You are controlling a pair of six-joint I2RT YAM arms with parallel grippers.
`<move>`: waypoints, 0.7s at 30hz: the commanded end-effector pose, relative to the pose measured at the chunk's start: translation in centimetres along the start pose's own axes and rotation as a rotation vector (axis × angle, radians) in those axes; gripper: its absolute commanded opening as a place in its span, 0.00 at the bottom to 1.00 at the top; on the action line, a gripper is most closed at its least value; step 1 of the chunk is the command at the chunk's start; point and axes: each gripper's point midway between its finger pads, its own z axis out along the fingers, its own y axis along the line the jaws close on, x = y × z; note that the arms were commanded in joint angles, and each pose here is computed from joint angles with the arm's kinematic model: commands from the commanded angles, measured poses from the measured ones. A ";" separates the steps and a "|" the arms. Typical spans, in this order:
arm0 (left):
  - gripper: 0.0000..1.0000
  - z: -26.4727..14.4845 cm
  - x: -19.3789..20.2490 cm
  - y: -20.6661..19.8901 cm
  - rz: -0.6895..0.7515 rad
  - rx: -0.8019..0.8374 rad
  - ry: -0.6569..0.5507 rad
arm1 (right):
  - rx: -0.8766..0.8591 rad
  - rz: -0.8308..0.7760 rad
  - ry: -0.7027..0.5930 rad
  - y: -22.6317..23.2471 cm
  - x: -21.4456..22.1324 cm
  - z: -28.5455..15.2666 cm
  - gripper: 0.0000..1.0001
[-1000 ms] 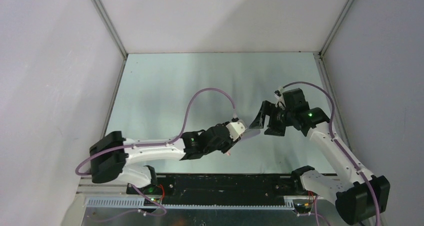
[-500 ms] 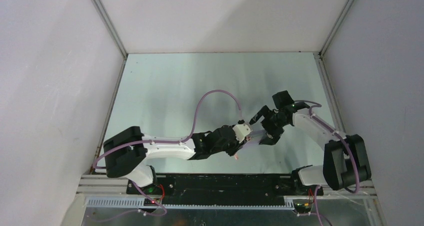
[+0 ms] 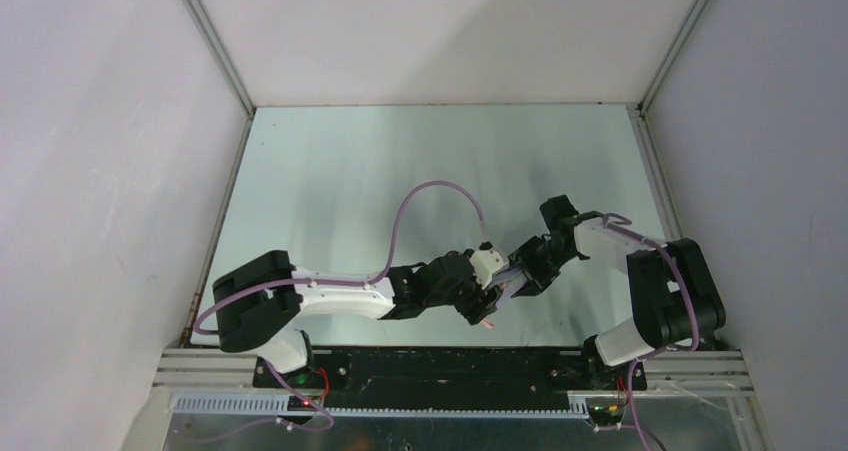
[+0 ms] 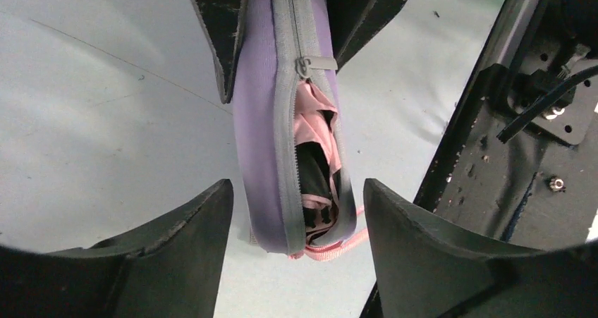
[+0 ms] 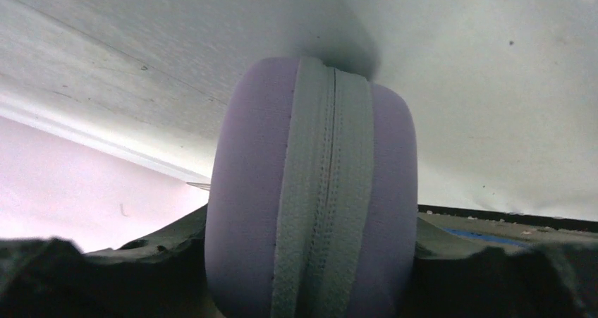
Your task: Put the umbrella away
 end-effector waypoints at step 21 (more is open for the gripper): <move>1.00 -13.3 -15.5 8.5 -0.451 -0.109 -0.258 | -1.130 -1.050 -0.467 18.9 7.2 -21.5 0.40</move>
